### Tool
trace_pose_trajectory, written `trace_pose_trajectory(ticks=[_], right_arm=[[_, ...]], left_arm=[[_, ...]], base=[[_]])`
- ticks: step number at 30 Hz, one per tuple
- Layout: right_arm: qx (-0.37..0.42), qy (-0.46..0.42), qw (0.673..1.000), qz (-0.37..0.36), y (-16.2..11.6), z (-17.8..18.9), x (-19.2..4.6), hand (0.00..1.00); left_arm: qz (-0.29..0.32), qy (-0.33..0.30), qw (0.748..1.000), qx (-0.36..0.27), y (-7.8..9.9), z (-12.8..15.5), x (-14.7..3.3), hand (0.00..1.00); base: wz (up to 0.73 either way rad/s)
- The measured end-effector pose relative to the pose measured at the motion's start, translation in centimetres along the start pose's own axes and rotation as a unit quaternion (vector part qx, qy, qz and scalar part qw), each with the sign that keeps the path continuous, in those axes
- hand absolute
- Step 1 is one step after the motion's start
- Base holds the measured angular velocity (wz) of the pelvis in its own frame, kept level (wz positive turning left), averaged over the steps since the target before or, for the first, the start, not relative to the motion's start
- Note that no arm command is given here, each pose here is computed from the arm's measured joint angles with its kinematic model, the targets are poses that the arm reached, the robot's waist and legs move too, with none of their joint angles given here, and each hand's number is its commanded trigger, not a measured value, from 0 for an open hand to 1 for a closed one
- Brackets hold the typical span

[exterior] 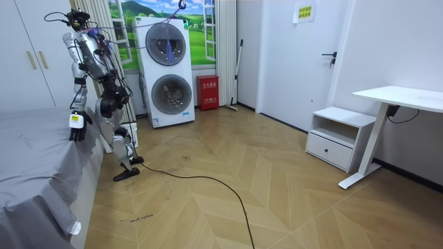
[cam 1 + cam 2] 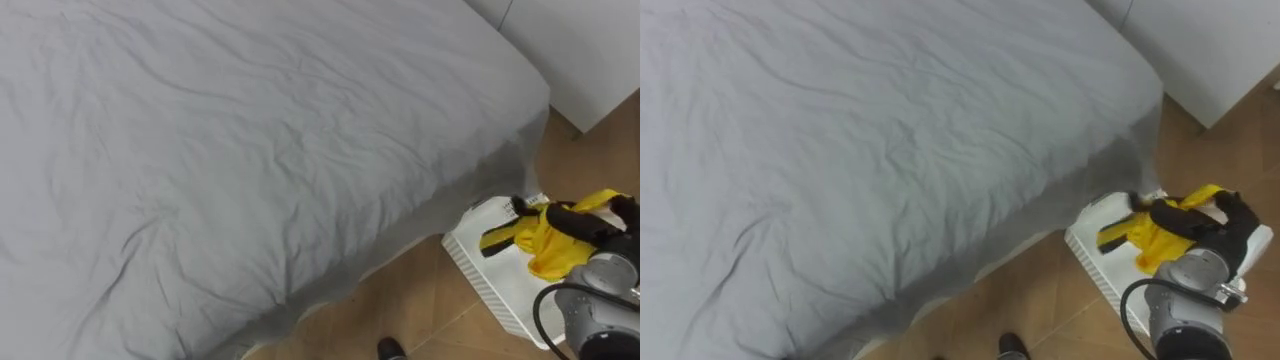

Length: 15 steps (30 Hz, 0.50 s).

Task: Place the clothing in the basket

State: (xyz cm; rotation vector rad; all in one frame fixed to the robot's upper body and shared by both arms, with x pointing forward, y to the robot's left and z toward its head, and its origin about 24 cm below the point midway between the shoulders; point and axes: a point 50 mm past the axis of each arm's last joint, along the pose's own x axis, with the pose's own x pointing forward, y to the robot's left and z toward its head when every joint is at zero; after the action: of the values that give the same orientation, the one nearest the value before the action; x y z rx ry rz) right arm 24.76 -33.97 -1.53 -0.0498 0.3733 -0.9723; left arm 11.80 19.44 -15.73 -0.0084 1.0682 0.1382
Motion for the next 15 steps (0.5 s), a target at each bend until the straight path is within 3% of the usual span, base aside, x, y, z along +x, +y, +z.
trace_pose_trajectory(ticks=[15], right_arm=[[0.002,-0.016,1.0,-0.024,-0.34,0.69,0.23,0.0]], left_arm=[[0.001,-0.003,1.0,0.007,-0.26,0.15,-0.02,0.0]], base=[[0.0]])
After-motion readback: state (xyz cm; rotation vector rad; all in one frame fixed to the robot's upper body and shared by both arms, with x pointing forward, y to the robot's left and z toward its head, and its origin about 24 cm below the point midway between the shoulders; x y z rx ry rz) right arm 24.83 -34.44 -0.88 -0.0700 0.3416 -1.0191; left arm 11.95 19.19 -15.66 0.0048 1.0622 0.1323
